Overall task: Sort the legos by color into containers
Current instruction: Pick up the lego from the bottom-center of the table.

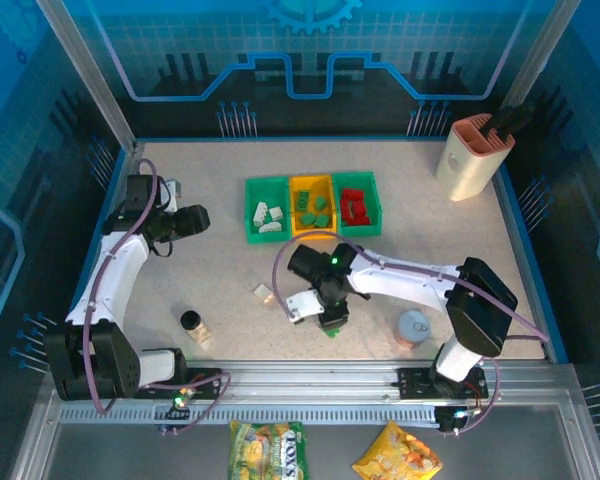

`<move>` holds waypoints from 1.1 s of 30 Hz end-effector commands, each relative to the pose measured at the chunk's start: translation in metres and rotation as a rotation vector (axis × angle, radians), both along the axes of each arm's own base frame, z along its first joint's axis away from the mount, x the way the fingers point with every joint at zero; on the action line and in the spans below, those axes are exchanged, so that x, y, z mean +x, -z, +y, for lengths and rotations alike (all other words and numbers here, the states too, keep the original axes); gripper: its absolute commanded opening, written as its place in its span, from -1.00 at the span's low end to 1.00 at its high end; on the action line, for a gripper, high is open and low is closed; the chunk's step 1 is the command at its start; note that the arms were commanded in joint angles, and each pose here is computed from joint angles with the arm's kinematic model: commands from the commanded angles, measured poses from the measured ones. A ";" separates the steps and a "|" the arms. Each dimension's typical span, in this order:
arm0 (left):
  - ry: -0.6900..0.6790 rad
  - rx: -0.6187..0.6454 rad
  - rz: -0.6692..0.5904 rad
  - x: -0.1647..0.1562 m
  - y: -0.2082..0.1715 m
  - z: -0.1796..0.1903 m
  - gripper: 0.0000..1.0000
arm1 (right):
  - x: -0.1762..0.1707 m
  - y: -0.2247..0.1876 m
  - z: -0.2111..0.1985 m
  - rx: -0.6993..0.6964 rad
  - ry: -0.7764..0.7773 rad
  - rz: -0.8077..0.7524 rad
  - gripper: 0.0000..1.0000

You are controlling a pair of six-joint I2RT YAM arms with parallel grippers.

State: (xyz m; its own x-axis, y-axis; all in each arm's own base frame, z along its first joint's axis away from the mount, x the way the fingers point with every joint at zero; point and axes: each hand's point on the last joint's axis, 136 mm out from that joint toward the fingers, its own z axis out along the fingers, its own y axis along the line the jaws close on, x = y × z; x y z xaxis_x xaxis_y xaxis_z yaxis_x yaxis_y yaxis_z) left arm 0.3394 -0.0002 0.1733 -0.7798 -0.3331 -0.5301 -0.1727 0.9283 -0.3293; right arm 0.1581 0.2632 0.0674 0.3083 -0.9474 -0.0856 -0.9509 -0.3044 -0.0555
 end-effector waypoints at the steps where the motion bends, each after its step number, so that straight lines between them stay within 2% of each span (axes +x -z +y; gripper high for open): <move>1: -0.007 -0.012 -0.014 -0.001 -0.004 0.002 0.40 | -0.003 0.005 -0.015 -0.069 -0.088 -0.100 0.10; 12: -0.011 -0.007 -0.016 -0.002 -0.005 0.003 0.41 | -0.009 0.015 -0.010 -0.042 -0.223 -0.217 0.19; 18: -0.010 -0.010 -0.017 -0.002 -0.004 0.002 0.41 | -0.012 0.023 -0.009 -0.046 -0.241 -0.211 0.27; 33: -0.010 -0.011 -0.018 -0.003 -0.005 0.002 0.42 | -0.023 0.046 -0.009 -0.085 -0.250 -0.113 0.24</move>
State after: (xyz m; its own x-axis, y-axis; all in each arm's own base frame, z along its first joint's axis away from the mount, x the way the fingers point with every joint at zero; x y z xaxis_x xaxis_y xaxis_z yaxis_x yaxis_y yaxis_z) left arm 0.3394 -0.0002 0.1733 -0.7797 -0.3335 -0.5299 -0.1730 0.9282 -0.3295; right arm 0.1439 0.2526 0.0271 0.5102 -0.8587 0.0487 -0.8453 -0.5110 -0.1556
